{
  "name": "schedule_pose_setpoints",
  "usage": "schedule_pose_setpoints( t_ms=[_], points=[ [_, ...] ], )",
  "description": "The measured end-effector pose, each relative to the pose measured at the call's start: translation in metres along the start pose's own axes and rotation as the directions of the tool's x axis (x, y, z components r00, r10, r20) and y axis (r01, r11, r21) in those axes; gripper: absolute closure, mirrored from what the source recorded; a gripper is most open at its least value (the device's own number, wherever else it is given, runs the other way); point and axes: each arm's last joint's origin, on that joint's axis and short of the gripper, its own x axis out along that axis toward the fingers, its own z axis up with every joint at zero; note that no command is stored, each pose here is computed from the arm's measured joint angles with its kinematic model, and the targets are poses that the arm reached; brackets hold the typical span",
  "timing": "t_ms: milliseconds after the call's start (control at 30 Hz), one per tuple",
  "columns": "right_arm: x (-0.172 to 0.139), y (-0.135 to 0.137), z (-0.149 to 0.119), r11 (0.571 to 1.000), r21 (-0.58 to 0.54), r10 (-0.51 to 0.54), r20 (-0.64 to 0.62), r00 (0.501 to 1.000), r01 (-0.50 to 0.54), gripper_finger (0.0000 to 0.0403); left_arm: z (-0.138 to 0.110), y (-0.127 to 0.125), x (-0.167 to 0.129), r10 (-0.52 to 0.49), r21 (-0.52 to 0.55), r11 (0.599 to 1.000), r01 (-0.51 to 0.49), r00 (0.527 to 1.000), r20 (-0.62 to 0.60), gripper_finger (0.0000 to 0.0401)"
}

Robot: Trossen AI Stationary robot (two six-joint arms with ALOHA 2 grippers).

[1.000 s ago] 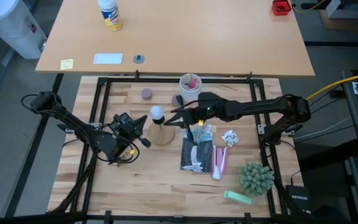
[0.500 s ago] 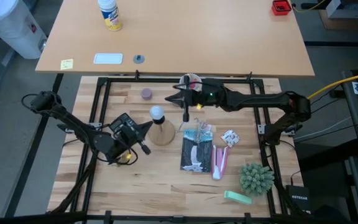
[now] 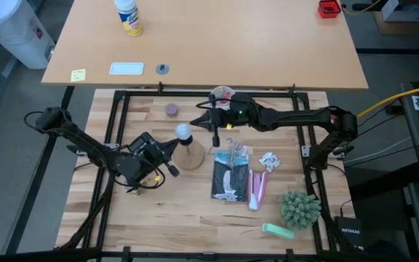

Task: Screw lightbulb
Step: Insert the lightbulb into the lamp

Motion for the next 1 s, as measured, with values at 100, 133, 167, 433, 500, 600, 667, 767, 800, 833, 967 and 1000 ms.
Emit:
schedule_pose_setpoints(
  t_ms=[100, 133, 167, 433, 500, 600, 667, 767, 800, 833, 967, 1000],
  points=[
    [0.002, 0.001, -0.002, 1.000, 0.012, 0.024, 0.002, 1.000, -0.024, 0.0386, 0.000, 0.000, 0.000, 0.001, -0.001, 1.000, -0.001, 1.000, 0.000, 0.0400],
    [0.002, 0.001, -0.002, 0.999, 0.017, 0.029, 0.004, 1.000, -0.030, 0.0386, 0.000, 0.000, 0.000, 0.001, -0.001, 1.000, -0.001, 1.000, 0.000, 0.0400],
    [0.002, 0.001, -0.003, 0.999, 0.025, 0.040, 0.003, 0.999, -0.040, 0.0386, 0.000, 0.000, 0.000, 0.001, 0.001, 1.000, -0.001, 1.000, 0.000, 0.0400],
    [0.005, 0.006, -0.005, 0.994, 0.037, 0.098, 0.011, 0.995, -0.099, 0.0386, 0.000, 0.000, 0.000, 0.021, 0.002, 1.000, -0.021, 1.000, -0.002, 0.0400],
    [0.006, 0.010, -0.004, 0.993, 0.036, 0.108, 0.015, 0.994, -0.109, 0.0386, 0.000, 0.001, 0.000, 0.037, 0.001, 0.999, -0.037, 0.999, -0.003, 0.0400],
    [0.007, 0.014, -0.003, 0.992, 0.034, 0.120, 0.016, 0.993, -0.120, 0.0386, 0.000, 0.002, -0.001, 0.061, 0.002, 0.998, -0.061, 0.998, -0.005, 0.0400],
    [0.008, 0.018, -0.002, 0.991, 0.035, 0.130, 0.015, 0.991, -0.131, 0.0386, 0.000, 0.002, -0.001, 0.069, 0.002, 0.998, -0.069, 0.998, -0.006, 0.0400],
    [0.008, 0.021, -0.001, 0.988, 0.034, 0.148, 0.019, 0.989, -0.148, 0.0386, 0.000, 0.003, -0.001, 0.092, 0.002, 0.996, -0.092, 0.996, -0.008, 0.0400],
    [0.009, 0.022, -0.001, 0.988, 0.033, 0.153, 0.020, 0.988, -0.154, 0.0386, 0.000, 0.003, -0.001, 0.099, 0.002, 0.995, -0.099, 0.995, -0.008, 0.0400],
    [0.009, 0.023, 0.000, 0.986, 0.033, 0.162, 0.023, 0.986, -0.163, 0.0386, 0.000, 0.003, -0.001, 0.105, 0.002, 0.994, -0.105, 0.994, -0.009, 0.0400],
    [0.011, 0.031, 0.001, 0.981, 0.032, 0.192, 0.026, 0.981, -0.193, 0.0386, 0.000, 0.003, 0.000, 0.104, 0.018, 0.994, -0.103, 0.995, -0.008, 0.0400],
    [0.011, 0.034, 0.002, 0.979, 0.030, 0.199, 0.029, 0.980, -0.199, 0.0386, 0.000, 0.003, 0.000, 0.108, 0.018, 0.994, -0.108, 0.994, -0.009, 0.0400]
  ],
)
